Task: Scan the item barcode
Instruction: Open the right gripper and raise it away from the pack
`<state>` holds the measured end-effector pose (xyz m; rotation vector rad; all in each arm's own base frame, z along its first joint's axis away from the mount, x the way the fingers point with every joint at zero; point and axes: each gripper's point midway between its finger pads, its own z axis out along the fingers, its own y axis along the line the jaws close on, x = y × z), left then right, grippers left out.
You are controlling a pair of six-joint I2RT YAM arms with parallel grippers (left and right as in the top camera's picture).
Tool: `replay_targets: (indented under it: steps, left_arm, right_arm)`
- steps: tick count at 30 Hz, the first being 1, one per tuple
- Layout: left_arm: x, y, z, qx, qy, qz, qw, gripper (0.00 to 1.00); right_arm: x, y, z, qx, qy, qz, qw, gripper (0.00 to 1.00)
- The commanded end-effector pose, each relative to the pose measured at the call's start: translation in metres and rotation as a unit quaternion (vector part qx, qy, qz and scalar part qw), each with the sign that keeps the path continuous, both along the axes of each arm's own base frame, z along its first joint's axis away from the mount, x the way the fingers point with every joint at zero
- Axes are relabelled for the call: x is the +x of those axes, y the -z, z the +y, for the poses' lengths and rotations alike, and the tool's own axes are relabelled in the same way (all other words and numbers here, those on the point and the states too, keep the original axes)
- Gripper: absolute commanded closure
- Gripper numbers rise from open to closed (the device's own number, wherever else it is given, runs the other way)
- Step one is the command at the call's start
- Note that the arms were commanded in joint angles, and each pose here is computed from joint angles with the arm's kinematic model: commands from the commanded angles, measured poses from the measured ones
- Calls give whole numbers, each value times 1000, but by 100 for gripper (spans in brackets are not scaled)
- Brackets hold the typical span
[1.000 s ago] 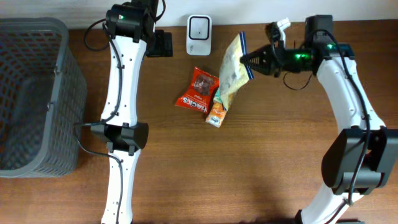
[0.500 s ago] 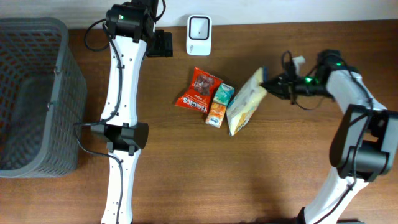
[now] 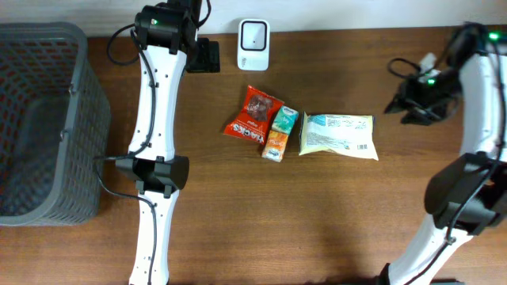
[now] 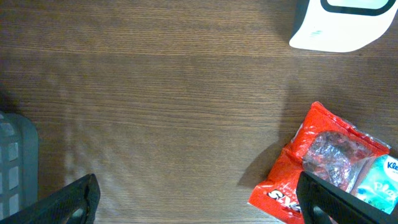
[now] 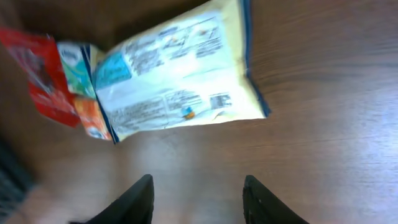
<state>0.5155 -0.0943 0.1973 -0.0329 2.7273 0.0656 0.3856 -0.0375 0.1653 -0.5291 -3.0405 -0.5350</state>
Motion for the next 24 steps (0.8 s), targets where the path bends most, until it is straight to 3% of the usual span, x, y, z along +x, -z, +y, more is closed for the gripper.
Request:
replay_targets:
  steps: [1, 5, 9, 17, 20, 24]
  left_arm:
    - [-1, -14, 3, 7, 5, -15, 1000, 1]
    - [-1, -14, 3, 7, 5, -15, 1000, 1]
    - [-1, -14, 3, 7, 5, -15, 1000, 1]
    - [-1, -14, 3, 7, 5, -15, 1000, 1]
    - [-1, -14, 3, 7, 5, -15, 1000, 1]
    - [-1, -14, 3, 7, 5, -15, 1000, 1]
  right_arm:
    - [8, 1, 36, -29, -66, -17, 997, 65]
    - [30, 21, 90, -44, -91, -47, 994, 75]
    - [37, 55, 126, -60, -88, -53, 993, 76]
    - [-17, 165, 151, -92, -87, 6, 992, 76]
    - [-18, 153, 152, -85, -87, 15, 992, 76]
    - [0, 94, 151, -85, -100, 6, 991, 66]
